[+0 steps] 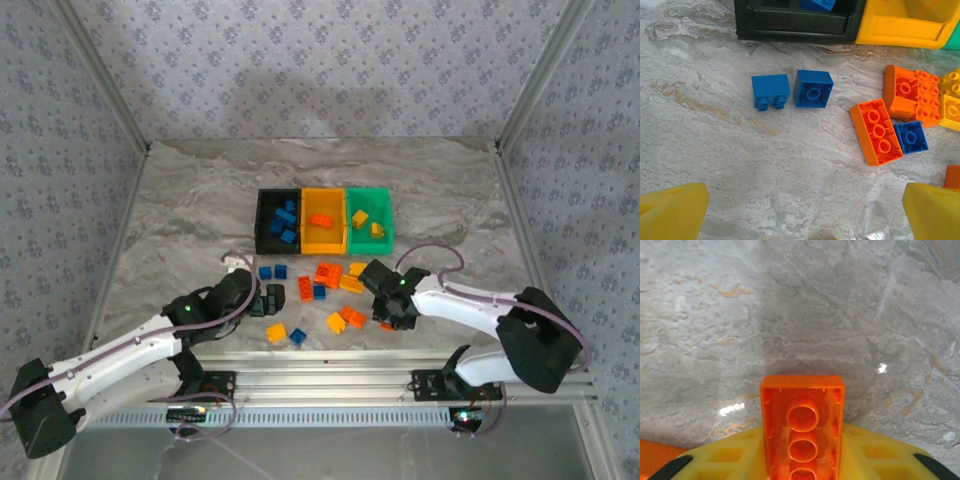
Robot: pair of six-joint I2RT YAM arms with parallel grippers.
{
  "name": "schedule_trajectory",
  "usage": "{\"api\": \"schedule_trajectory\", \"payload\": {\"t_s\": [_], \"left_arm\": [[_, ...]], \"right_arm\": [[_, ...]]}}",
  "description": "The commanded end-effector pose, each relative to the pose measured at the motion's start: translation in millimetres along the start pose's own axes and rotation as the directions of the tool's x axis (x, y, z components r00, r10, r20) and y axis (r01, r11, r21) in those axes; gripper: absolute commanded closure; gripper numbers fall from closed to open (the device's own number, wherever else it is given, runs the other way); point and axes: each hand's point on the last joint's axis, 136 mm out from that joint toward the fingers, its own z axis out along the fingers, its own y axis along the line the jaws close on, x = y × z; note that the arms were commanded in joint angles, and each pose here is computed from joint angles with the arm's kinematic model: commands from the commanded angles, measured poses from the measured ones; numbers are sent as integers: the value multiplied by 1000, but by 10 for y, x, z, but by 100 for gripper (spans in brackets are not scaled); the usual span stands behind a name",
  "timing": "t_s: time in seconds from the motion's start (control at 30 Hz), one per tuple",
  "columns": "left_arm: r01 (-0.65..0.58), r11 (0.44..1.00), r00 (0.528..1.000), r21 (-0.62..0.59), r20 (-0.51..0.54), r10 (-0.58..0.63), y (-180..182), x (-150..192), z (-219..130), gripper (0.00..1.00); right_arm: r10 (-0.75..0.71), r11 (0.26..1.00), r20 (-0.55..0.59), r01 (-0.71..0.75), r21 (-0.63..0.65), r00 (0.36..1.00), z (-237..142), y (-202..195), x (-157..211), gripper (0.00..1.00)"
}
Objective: Sort the legos into containers by color
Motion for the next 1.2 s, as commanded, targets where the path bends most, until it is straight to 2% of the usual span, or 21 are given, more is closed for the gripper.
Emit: {"api": "schedule_trajectory", "payload": {"t_s": [0.0,0.07,0.23,0.4,0.63,0.9,1.03,1.17], "left_arm": [[-5,1000,1000,-19,17,5,-6,-103,-85,0],[-10,999,1000,-40,25,11,21,-152,-133,0],[-15,999,999,-48,41,17,49,-210,-214,0],[1,998,999,-57,43,2,71,-213,-214,0],[13,997,1000,-70,22,-11,106,-159,-180,0],[22,999,998,-47,-60,-25,65,18,-105,0],[34,998,991,-49,-131,-40,74,179,-65,0],[31,998,975,-50,-217,-41,68,328,-82,1]], "right_arm": [[-34,997,41,37,-68,999,-106,21,-37,63],[-63,990,84,73,-124,995,-231,88,-96,64],[-198,923,258,268,-275,946,-789,562,-428,63],[-263,863,374,390,-320,889,-1126,1200,-888,61],[-309,854,421,444,-273,853,-1026,1943,-1632,61],[-310,899,390,400,-175,867,-605,2201,-2148,56],[-299,910,387,383,-160,872,-508,2274,-2284,45],[-289,911,398,377,-164,871,-582,2314,-2343,31]]}}
